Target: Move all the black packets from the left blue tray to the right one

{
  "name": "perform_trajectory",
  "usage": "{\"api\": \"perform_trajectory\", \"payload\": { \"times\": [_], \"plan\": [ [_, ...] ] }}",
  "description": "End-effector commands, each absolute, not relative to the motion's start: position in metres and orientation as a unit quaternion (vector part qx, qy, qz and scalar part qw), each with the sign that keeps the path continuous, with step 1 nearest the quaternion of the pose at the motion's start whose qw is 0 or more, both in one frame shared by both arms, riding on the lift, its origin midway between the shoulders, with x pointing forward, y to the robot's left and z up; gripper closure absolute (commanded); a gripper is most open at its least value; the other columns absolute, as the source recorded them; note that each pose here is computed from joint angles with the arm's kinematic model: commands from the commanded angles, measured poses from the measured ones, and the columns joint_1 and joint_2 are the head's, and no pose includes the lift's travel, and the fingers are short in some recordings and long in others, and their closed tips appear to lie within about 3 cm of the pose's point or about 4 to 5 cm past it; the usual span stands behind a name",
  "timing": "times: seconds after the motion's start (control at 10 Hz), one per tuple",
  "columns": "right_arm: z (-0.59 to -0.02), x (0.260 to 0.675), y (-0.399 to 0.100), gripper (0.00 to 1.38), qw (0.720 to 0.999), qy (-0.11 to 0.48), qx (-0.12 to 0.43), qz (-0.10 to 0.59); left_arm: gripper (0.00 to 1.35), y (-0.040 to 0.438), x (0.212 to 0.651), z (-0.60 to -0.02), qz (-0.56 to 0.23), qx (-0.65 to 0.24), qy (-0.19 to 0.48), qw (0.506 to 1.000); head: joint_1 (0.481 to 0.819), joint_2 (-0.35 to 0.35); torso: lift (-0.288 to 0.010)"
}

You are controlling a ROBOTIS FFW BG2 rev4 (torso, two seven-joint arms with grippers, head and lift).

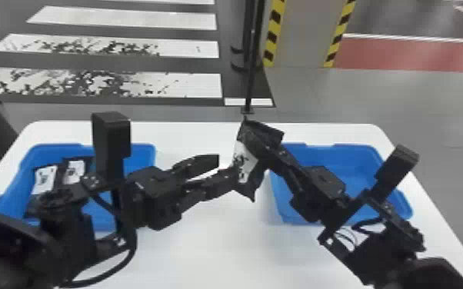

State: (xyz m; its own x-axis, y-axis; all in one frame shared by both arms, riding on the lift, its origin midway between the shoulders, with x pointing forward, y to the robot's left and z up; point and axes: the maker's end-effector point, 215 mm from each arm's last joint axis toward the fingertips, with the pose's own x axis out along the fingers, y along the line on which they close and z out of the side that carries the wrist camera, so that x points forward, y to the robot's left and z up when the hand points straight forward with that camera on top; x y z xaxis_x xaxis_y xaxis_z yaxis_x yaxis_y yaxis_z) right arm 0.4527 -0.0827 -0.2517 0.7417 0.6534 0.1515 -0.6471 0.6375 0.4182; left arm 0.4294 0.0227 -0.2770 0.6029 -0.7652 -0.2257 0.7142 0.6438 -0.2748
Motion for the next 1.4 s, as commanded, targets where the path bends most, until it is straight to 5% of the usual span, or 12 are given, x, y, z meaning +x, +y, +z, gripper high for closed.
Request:
{"api": "perform_trajectory", "payload": {
  "times": [0.0,0.4,0.7,0.8,0.9,1.0,1.2,1.3],
  "plan": [
    [-0.258,0.468,-0.103,1.28,0.914,0.005,0.221,0.34,0.19,0.041,0.432,-0.286,-0.395,-0.087,0.17,0.899,0.695,-0.078,-0.14],
    [-0.336,0.548,-0.246,1.27,0.967,0.054,0.145,0.202,0.16,0.111,0.427,-0.292,-0.323,-0.105,0.171,0.925,0.695,-0.115,-0.14],
    [-0.379,0.566,-0.339,1.24,0.984,0.092,0.114,0.103,0.16,0.147,0.419,-0.287,-0.284,-0.105,0.165,0.939,0.695,-0.186,-0.14],
    [-0.393,0.562,-0.337,0.88,0.98,0.112,0.129,0.103,0.16,0.158,0.417,-0.287,-0.273,-0.105,0.166,0.942,0.695,-0.206,-0.14],
    [-0.397,0.558,-0.335,0.35,0.979,0.118,0.128,0.104,0.16,0.168,0.417,-0.288,-0.261,-0.101,0.165,0.946,0.695,-0.207,-0.14],
    [-0.385,0.55,-0.337,0.05,0.984,0.105,0.105,0.093,0.16,0.176,0.418,-0.288,-0.253,-0.098,0.164,0.949,0.695,-0.202,-0.14],
    [-0.297,0.506,-0.34,0.16,0.999,0.033,-0.008,0.04,0.16,0.189,0.422,-0.292,-0.234,-0.085,0.168,0.954,0.695,-0.194,-0.14],
    [-0.267,0.488,-0.326,0.18,0.999,-0.002,-0.012,0.047,0.16,0.205,0.423,-0.299,-0.211,-0.077,0.176,0.958,0.695,-0.196,-0.14]
  ]
}}
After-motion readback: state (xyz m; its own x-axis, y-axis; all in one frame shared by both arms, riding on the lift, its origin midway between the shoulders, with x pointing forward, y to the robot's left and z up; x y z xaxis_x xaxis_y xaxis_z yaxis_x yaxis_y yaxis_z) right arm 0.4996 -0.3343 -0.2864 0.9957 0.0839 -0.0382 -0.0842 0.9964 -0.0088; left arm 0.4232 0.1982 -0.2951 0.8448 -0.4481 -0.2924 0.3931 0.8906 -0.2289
